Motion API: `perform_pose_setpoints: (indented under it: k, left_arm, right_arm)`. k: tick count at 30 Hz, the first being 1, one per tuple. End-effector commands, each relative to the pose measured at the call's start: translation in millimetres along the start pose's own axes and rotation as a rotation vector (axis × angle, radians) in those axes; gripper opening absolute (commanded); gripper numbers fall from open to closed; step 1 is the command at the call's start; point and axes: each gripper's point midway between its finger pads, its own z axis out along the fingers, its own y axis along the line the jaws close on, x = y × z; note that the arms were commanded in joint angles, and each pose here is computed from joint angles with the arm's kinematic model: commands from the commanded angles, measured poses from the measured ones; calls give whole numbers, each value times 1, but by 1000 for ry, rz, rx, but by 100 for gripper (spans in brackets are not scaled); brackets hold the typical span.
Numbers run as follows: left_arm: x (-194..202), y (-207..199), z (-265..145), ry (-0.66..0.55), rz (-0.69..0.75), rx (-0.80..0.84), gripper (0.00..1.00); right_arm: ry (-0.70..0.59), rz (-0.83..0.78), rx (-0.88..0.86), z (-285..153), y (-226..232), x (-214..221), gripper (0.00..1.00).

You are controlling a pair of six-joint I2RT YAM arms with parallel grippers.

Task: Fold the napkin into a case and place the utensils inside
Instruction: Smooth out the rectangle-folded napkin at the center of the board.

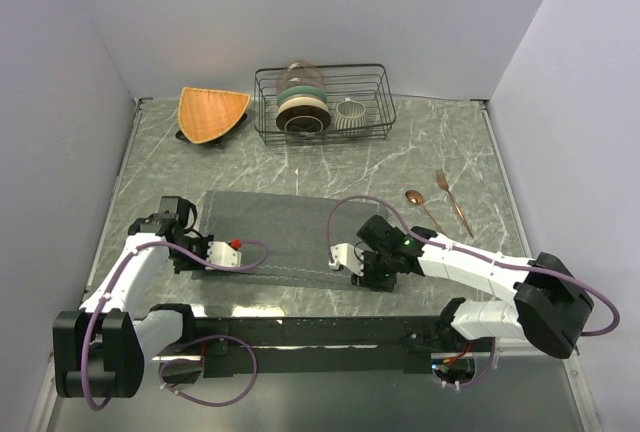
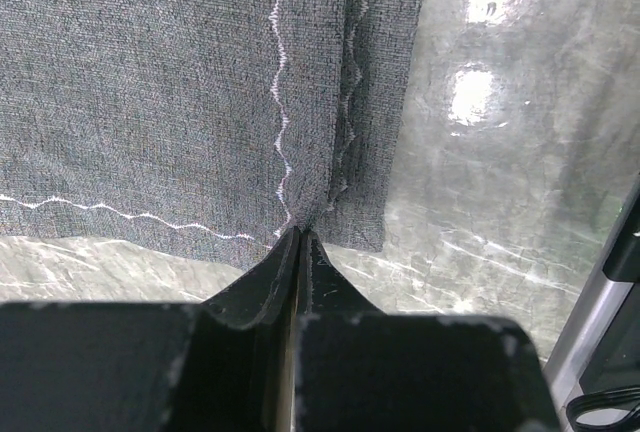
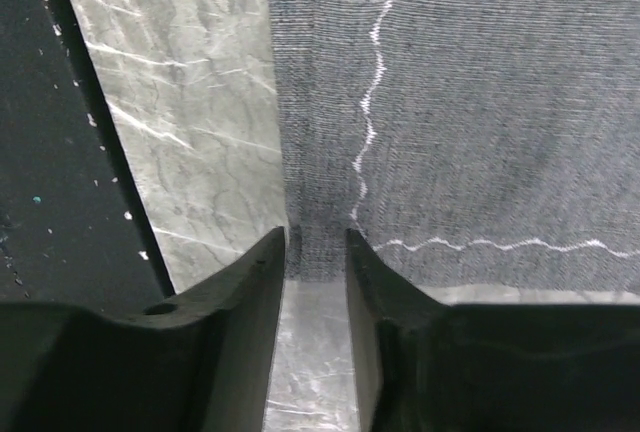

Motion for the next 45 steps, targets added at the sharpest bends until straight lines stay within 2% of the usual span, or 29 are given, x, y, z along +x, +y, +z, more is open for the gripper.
perform_pose_setpoints:
  k: [1,6,7,8,12,22,27,45]
  left_arm:
    - [-12,3,-7,-49,41,-6,6]
    - [-12,4,-8,-47,38,-9,6]
    - [-12,4,-8,-49,38,-9,6]
    - [-11,4,-8,-46,38,-9,6]
    - [-12,5,-8,-47,39,-14,6]
    - [-15,2,-17,-52,48,-6,6]
    - [-14,-6,-19,-42,57,27,1]
    - [-10,-13,-17,-24,55,92,1]
  right_arm:
    - [8,-10,15,5,-2,0,35]
    - [20,-4,37,6,-5,2,24]
    - [18,1,43,6,-6,1,20]
    - [15,1,50,5,-7,1,12]
    - [13,-1,65,1,-8,1,0]
    - [-38,-36,68,-16,-4,-6,0]
    - [-29,-38,56,-14,-2,-4,0]
    - [-23,-32,24,-15,1,0,0]
